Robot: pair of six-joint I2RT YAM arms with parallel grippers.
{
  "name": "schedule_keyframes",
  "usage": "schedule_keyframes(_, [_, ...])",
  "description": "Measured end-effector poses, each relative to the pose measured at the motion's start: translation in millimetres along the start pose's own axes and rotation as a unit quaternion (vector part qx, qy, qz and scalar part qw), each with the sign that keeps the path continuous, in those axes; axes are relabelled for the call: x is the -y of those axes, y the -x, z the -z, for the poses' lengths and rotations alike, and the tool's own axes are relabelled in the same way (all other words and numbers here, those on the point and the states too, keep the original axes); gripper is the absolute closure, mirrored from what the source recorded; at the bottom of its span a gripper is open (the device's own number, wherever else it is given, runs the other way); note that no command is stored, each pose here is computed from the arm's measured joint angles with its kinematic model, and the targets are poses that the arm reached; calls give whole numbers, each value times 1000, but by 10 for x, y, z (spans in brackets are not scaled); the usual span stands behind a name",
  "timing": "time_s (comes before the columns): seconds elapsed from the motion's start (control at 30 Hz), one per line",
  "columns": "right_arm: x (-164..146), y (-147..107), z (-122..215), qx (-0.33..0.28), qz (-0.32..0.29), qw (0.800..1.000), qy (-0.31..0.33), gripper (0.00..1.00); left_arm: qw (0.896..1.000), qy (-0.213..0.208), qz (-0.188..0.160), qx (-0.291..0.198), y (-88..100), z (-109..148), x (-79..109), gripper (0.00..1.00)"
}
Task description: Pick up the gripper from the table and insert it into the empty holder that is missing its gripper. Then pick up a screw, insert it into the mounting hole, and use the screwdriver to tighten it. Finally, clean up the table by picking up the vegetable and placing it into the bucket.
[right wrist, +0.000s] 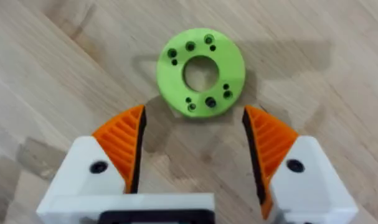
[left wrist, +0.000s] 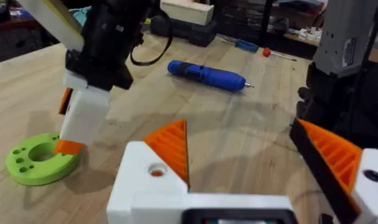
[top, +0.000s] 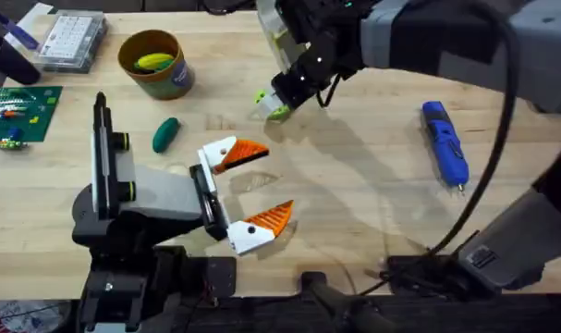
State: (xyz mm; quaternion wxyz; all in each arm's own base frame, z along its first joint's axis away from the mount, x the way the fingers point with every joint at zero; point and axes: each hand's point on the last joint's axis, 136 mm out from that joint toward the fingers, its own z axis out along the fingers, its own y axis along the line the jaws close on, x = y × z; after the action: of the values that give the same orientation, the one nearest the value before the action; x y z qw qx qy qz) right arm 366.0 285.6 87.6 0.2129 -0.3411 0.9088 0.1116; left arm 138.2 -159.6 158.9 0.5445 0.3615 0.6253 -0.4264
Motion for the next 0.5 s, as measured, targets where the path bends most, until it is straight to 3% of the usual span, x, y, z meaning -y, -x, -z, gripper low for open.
schedule_keyframes(0.5, [29, -91, -396, -18, -1, 1000, 2, 165, 1000, 0, 0, 0, 0, 0, 0, 10])
